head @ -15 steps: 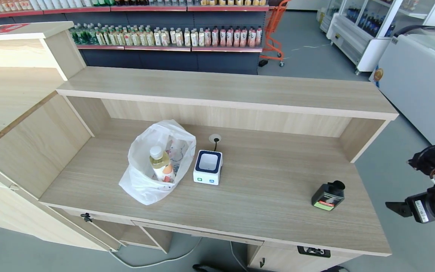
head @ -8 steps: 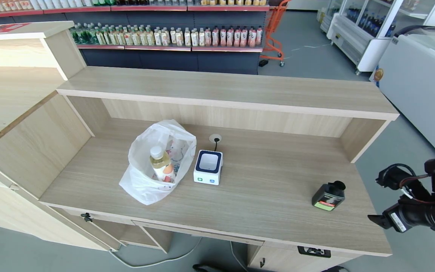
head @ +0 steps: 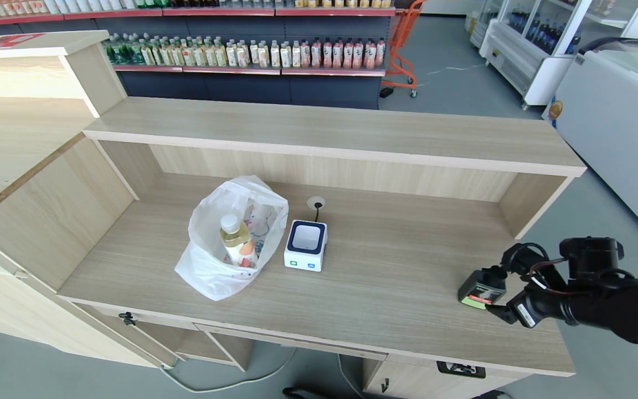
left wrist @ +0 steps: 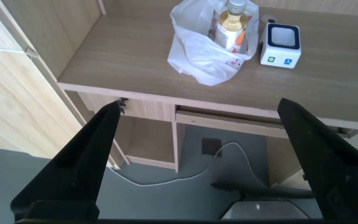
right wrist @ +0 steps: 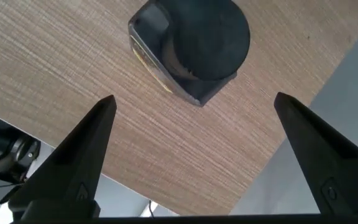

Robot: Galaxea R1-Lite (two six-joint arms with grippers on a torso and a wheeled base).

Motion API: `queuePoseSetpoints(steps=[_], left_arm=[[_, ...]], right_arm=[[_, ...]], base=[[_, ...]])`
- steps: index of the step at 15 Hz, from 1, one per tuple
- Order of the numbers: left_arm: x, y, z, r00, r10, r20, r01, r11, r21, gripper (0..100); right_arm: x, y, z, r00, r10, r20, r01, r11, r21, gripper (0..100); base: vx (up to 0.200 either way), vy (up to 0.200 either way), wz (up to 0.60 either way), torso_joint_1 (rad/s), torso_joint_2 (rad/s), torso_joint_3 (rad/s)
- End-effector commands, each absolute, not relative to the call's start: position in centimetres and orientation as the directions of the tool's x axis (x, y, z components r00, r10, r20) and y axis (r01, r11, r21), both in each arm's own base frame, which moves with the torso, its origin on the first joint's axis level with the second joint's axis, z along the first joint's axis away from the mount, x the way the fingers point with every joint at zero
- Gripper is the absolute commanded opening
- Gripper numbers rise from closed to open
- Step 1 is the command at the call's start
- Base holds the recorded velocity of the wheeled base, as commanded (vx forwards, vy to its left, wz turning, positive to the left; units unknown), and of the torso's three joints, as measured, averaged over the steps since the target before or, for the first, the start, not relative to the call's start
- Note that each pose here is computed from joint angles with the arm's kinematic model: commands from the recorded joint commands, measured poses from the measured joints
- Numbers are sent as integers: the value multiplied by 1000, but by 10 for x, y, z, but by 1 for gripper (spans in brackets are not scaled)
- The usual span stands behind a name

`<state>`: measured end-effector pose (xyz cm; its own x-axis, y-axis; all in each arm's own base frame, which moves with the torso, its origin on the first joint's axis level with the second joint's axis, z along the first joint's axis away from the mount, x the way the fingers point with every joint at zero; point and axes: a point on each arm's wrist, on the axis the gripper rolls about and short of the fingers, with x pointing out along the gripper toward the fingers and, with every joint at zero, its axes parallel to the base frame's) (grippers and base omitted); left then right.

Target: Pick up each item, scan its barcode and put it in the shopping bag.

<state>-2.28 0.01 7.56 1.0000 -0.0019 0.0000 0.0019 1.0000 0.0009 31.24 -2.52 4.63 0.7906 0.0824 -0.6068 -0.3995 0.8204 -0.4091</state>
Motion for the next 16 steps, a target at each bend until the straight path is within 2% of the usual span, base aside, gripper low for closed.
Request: queuePoseSetpoints(steps=[1,7,8,13,16], left_arm=[[-23,0,75,1000,-2,0,2,1000,0,100],[-23,0,75,1000,-2,0,2,1000,0,100],[-23,0,76,1000,-2,2,2,1000,2,100],[-23,0,75,1000,-2,0,2,1000,0,100],[-23,0,75,1000,-2,0,2,1000,0,100]], right_arm=[[327,-19,27,784,102,-612,-422,812,-404,100],[346,3,15,783,196,-590,-491,776,-395,100],[350,5,15,790,199,-580,-490,774,-401,0],[355,7,16,807,203,-555,-478,775,-412,0],[339,5,47,867,199,-457,-412,802,-433,0]], base=[[0,0,0,0,0,0],[0,0,0,0,0,0],[0,0,0,0,0,0],[0,0,0,0,0,0],[0,0,0,0,0,0]])
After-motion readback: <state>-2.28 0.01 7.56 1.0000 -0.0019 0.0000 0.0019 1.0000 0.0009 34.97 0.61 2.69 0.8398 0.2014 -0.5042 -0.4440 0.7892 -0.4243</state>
